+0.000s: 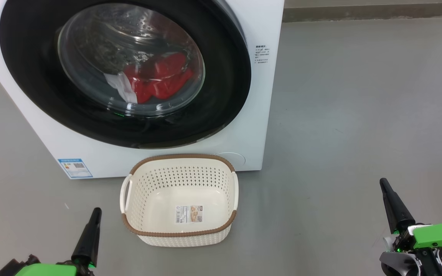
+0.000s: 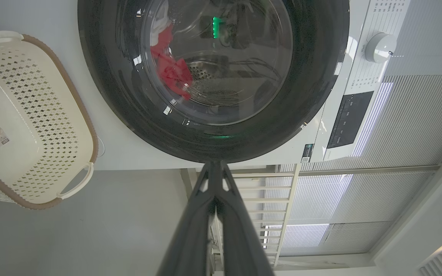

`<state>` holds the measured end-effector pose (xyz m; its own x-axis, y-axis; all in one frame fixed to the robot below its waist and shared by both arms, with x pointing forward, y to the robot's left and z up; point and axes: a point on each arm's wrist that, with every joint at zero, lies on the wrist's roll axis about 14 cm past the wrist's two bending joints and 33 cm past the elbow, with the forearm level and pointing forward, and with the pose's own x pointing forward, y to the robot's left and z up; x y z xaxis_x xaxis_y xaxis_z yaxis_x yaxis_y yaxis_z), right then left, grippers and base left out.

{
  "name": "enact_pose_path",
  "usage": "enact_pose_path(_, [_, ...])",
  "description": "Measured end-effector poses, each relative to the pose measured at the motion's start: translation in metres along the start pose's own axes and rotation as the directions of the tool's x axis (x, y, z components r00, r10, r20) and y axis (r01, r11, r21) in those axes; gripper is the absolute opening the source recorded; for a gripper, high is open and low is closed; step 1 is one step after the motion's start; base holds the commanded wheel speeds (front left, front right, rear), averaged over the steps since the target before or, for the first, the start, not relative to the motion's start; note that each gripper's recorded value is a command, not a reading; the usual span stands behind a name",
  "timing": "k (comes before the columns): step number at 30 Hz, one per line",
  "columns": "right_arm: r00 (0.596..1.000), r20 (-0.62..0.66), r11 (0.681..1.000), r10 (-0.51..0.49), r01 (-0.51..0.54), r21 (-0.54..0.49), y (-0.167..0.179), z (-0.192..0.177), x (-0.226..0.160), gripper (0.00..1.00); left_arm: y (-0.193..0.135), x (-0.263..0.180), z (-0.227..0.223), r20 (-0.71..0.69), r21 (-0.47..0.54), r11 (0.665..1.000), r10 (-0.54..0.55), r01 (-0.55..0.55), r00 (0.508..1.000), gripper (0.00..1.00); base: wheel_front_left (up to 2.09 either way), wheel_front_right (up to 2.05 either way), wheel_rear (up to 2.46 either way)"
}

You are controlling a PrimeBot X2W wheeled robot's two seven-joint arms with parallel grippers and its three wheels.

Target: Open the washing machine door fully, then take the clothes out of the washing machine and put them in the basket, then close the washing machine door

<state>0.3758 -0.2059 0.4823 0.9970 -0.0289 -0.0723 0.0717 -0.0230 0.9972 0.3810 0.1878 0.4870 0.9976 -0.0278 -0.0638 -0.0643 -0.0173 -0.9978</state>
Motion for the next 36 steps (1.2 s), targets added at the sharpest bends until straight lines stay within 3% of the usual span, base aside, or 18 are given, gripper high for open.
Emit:
enact_pose_path(11, [1.0, 0.001, 1.0, 0.0, 0.0, 0.002, 0.0, 0.0, 0.0, 0.0, 0.0, 0.0, 0.0, 0.0, 0.0, 1.0, 0.0, 0.0, 1.0, 0.0, 0.0, 0.0, 0.0])
enact_pose_path(12, [1.0, 0.001, 1.0, -0.003, 0.003, 0.003, -0.001, 0.0, 0.0, 1.0, 0.001, 0.0, 0.0, 0.0, -0.001, 1.0, 0.002, -0.002, 1.0, 1.0, 0.0, 0.0, 0.0])
enact_pose_path(15, [0.999, -0.001, 0.998, -0.053, 0.053, 0.02, -0.018, -0.004, -0.006, 1.0, 0.015, -0.004, -0.003, -0.005, -0.008, 0.999, 0.046, -0.046, 0.999, 1.0, 0.0, 0.0, 0.0])
enact_pose_path(16, [0.997, -0.002, 0.997, -0.078, 0.078, 0.025, -0.027, -0.006, -0.01, 0.0, 0.022, -0.007, -0.004, -0.006, -0.012, 0.998, 0.065, -0.065, 0.998, 0.0, 0.0, 0.0, 0.0])
enact_pose_path(17, [0.995, -0.004, 0.994, -0.101, 0.101, 0.028, -0.035, -0.007, -0.014, 1.0, 0.029, -0.01, -0.005, -0.007, -0.016, 0.996, 0.086, -0.086, 0.996, 1.0, 0.0, 0.0, 0.0])
enact_pose_path(22, [0.981, -0.012, 0.98, -0.193, 0.193, 0.046, -0.065, -0.014, -0.03, 1.0, 0.058, -0.024, -0.012, -0.014, -0.037, 0.984, 0.171, -0.172, 0.985, 1.0, 0.0, 0.0, 0.0])
enact_pose_path(36, [0.983, -0.017, 0.982, -0.184, 0.185, 0.037, -0.062, -0.021, -0.028, 1.0, 0.055, -0.021, -0.02, -0.026, -0.042, 0.986, 0.163, -0.164, 0.986, 1.0, 0.0, 0.0, 0.0])
